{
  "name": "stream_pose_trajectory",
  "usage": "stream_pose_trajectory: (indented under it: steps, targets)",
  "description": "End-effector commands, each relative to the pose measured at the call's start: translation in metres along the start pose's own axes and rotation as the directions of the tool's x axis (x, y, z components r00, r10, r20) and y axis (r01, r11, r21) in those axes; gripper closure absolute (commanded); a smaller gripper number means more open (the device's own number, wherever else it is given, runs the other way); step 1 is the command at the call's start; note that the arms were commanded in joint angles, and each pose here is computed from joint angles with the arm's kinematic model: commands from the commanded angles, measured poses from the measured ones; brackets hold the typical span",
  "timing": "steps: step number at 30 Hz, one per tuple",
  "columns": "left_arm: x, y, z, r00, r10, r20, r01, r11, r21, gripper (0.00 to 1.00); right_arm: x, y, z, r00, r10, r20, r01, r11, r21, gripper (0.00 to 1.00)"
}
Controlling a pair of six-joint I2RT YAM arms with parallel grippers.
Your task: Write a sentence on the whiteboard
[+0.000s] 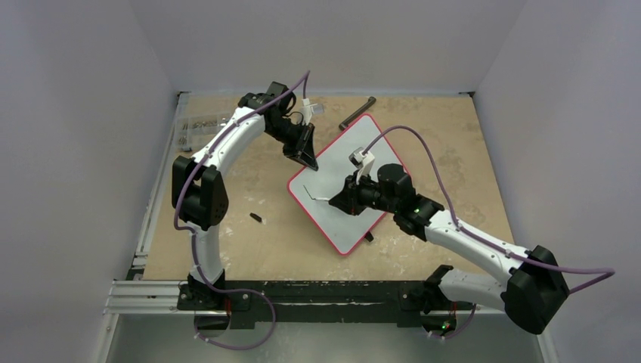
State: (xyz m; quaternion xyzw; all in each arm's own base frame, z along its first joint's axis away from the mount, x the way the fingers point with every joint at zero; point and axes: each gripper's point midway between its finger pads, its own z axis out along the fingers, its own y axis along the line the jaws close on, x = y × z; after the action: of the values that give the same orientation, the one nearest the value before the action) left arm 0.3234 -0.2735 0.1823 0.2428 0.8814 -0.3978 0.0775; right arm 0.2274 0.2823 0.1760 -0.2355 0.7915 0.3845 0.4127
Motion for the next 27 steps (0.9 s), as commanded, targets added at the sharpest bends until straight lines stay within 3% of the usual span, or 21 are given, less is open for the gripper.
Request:
stream_pose_trajectory:
  steps: [1, 14, 27]
  targets:
    - [-0.007, 0.007, -0.015, 0.996, 0.079, 0.032, -0.075, 0.99, -0.119, 1.0, -0.018, -0.011, -0.002, 0.999, -0.035, 0.034, 0.032, 0.996, 0.085, 1.0]
    - [-0.007, 0.007, -0.015, 0.996, 0.077, 0.033, -0.073, 0.99, -0.12, 1.0, -0.074, 0.019, -0.026, 0.98, -0.045, 0.194, 0.041, 0.999, 0.025, 1.0]
    - [-0.006, 0.007, -0.015, 0.996, 0.077, 0.032, -0.073, 0.99, -0.12, 1.0, -0.071, 0.012, -0.004, 0.986, -0.039, 0.16, 0.035, 0.999, 0.029, 1.0]
